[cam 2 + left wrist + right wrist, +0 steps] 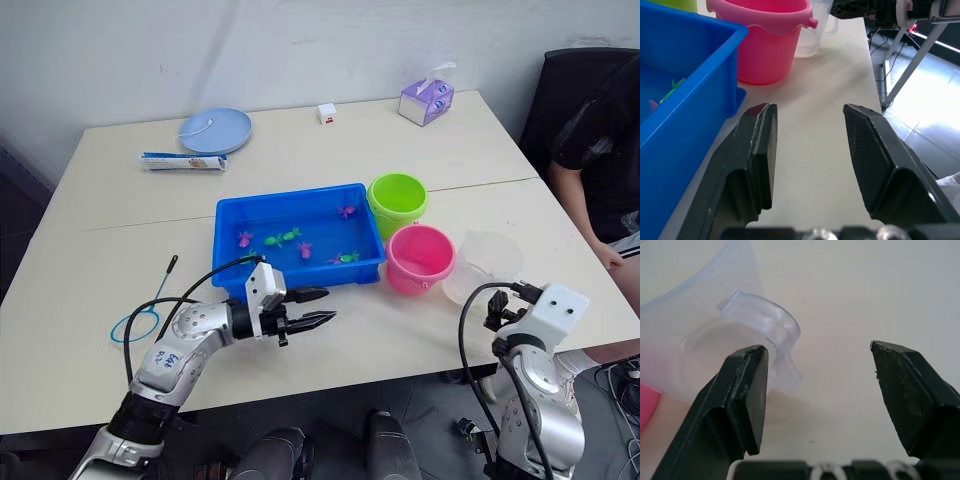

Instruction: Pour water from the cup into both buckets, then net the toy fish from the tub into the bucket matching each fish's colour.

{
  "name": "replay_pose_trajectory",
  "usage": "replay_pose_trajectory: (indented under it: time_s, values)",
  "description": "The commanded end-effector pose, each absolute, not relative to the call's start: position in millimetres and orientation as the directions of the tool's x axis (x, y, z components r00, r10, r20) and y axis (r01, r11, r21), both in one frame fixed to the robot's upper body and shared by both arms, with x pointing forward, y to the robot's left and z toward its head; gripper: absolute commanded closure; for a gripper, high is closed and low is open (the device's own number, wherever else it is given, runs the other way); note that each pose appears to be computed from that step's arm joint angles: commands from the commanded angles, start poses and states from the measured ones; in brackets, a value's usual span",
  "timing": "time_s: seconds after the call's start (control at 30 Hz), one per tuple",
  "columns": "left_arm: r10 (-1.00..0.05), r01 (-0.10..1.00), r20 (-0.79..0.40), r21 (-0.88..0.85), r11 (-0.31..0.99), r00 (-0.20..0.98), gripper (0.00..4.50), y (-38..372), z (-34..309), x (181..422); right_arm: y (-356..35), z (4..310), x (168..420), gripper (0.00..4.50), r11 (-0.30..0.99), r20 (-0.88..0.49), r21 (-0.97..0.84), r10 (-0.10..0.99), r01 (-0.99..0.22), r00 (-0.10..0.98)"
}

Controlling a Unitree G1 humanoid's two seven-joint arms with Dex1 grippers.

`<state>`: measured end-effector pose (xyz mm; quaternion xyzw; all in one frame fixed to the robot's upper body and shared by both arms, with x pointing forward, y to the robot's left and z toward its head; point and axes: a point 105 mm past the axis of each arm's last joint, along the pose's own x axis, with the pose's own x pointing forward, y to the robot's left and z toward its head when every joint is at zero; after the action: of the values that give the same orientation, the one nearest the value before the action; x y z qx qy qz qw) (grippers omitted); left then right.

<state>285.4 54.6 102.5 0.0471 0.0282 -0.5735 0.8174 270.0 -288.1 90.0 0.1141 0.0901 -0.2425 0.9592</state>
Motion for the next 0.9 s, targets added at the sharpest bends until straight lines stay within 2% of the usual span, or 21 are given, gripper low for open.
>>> replay_pose_trajectory:
  time_s: [0.03,0.53,0.63,0.67,0.7,0.73,0.77,0.83,0.87,0.9]
  values:
    - [-0.936,0.937,-0.073,0.081,0.339,0.345,2.16,54,113,282,-297,105,273,0.00,0.853,-0.172,0.167,-0.468,0.494,0.867]
    - [-0.929,0.930,-0.070,0.080,0.358,0.363,2.16,55,114,282,-302,111,285,0.00,0.857,-0.156,0.162,-0.467,0.489,0.870]
    - [-0.928,0.930,-0.069,0.080,0.360,0.365,2.10,55,114,281,-303,111,285,0.69,0.858,-0.154,0.160,-0.467,0.488,0.871]
    - [-0.928,0.930,-0.069,0.079,0.360,0.365,2.10,55,114,281,-303,111,285,1.20,0.858,-0.152,0.161,-0.466,0.487,0.872]
    - [-0.928,0.930,-0.069,0.079,0.360,0.365,2.10,55,114,281,-303,112,285,1.42,0.858,-0.151,0.162,-0.466,0.487,0.872]
    - [-0.928,0.929,-0.069,0.079,0.360,0.366,2.10,55,114,281,-303,112,285,2.11,0.859,-0.151,0.161,-0.466,0.487,0.872]
    - [-0.928,0.929,-0.068,0.079,0.361,0.366,2.10,55,114,281,-303,112,285,2.23,0.859,-0.150,0.161,-0.466,0.486,0.872]
    - [-0.928,0.930,-0.069,0.078,0.360,0.366,2.10,55,114,281,-303,112,285,3.30,0.860,-0.150,0.161,-0.464,0.485,0.873]
    - [-0.928,0.930,-0.069,0.078,0.360,0.365,2.10,55,114,281,-303,112,285,3.68,0.861,-0.150,0.161,-0.463,0.483,0.874]
    - [-0.928,0.930,-0.069,0.078,0.360,0.365,2.10,55,114,281,-303,112,285,3.87,0.861,-0.150,0.161,-0.462,0.482,0.874]
